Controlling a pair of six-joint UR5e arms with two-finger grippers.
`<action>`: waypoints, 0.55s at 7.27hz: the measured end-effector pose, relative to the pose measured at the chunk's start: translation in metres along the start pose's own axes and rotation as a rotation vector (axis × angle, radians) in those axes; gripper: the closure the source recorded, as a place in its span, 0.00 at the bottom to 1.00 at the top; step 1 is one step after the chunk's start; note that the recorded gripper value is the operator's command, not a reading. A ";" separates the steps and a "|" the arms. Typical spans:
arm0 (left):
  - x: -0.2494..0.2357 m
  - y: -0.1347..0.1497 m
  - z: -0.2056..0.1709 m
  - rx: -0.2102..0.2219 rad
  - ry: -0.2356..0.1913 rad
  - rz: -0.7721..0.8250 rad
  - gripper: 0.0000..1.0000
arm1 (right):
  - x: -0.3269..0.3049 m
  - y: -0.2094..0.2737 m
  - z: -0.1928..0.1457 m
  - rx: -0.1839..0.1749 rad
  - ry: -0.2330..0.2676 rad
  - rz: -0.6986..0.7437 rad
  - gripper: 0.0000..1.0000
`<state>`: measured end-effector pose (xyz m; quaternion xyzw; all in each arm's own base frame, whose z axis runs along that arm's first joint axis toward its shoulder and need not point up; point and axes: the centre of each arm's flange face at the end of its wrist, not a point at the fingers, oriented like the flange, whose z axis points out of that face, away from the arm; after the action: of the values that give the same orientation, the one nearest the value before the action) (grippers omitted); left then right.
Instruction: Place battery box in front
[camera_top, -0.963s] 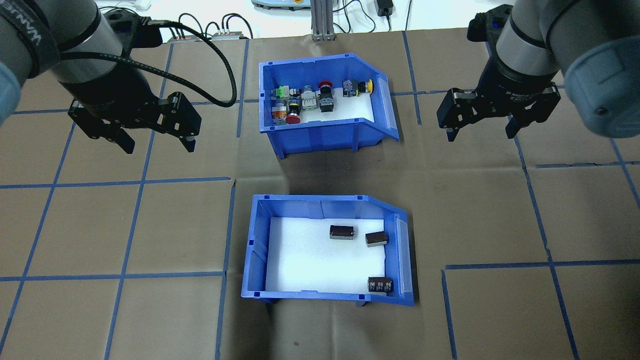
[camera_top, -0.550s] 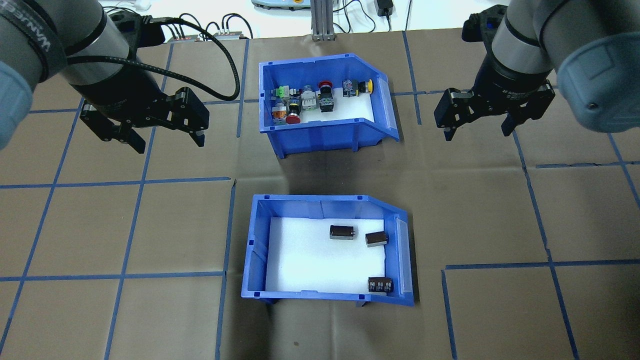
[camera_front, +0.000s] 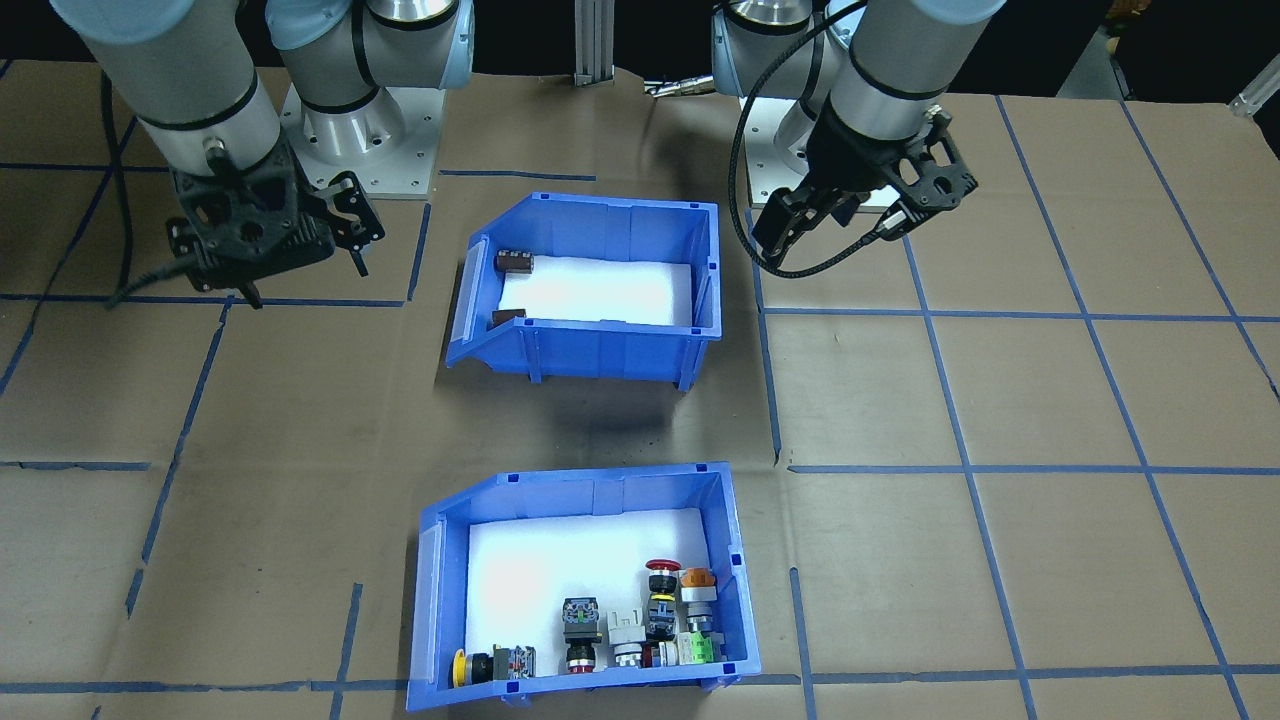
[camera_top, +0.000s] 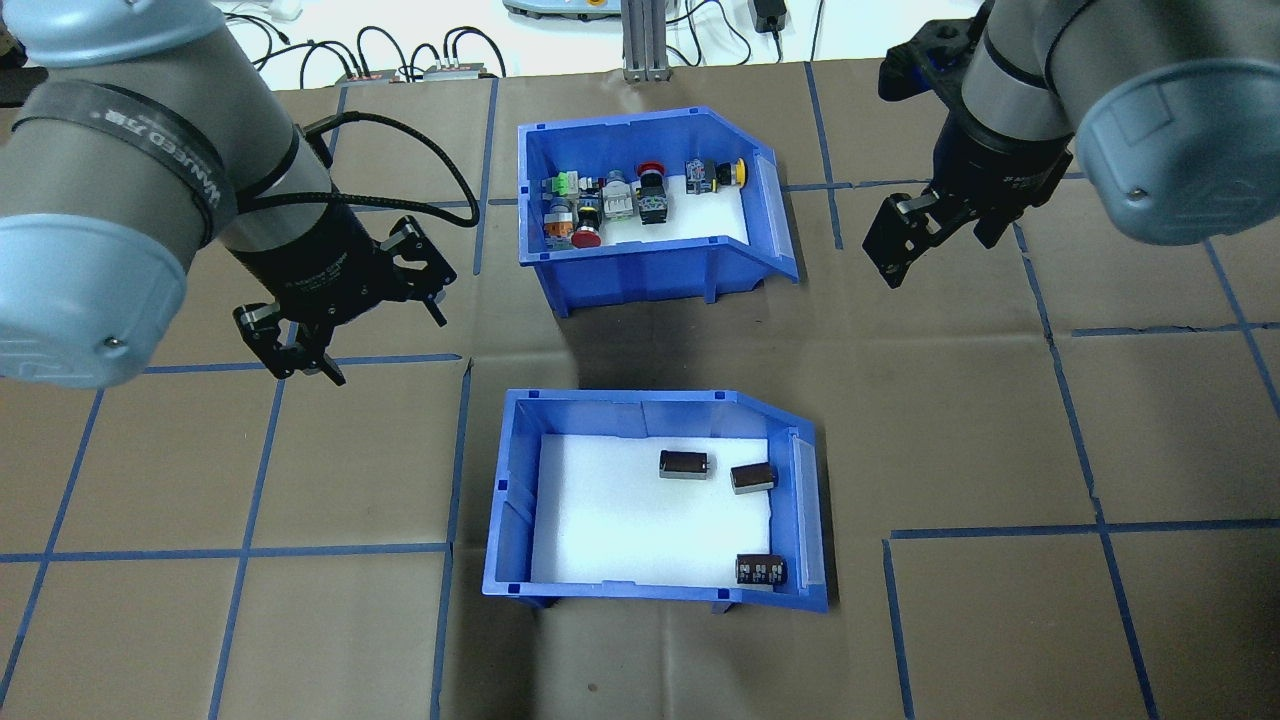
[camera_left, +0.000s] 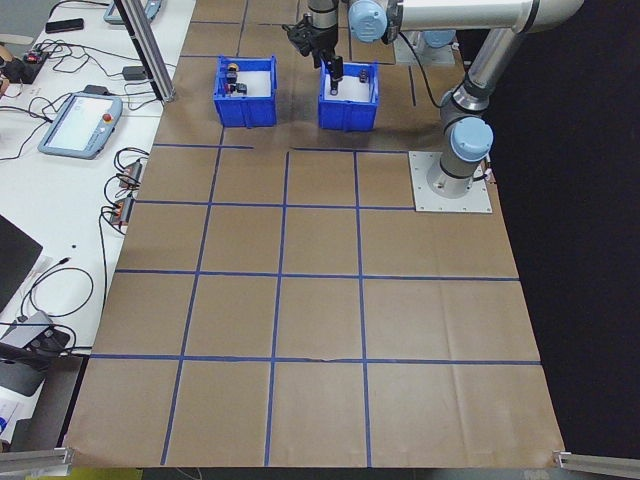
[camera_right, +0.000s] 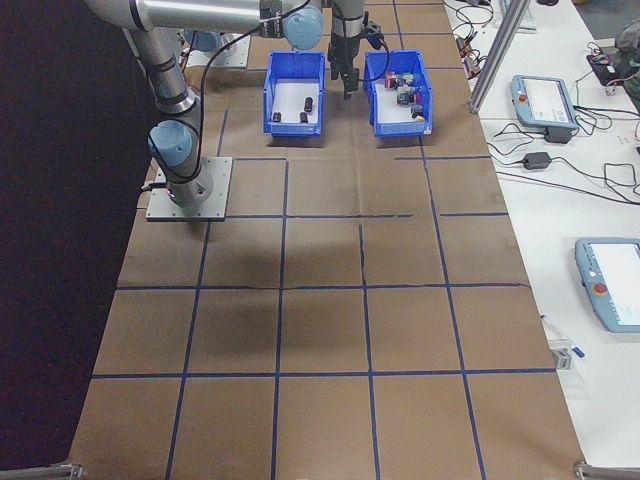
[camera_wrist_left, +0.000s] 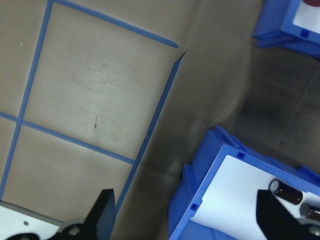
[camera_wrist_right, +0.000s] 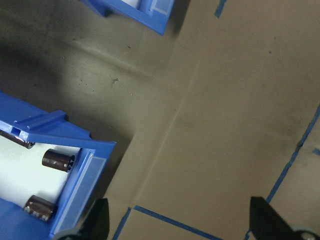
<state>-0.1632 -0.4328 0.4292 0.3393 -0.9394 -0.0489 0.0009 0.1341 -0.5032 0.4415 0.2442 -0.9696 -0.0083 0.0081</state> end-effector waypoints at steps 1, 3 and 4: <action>0.007 0.020 0.018 -0.012 -0.019 -0.128 0.02 | 0.007 -0.016 0.007 0.013 0.007 -0.127 0.00; 0.022 0.063 0.049 -0.003 -0.021 -0.303 0.02 | 0.008 -0.050 0.016 0.023 0.008 -0.399 0.00; 0.023 0.085 0.069 -0.035 -0.030 -0.382 0.02 | -0.001 -0.071 0.018 0.030 0.014 -0.556 0.00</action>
<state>-0.2376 -0.3767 0.3677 0.5106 -0.8568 -0.0698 -0.0164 0.1685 -0.5645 0.4217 0.5010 -0.8654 0.0060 0.0086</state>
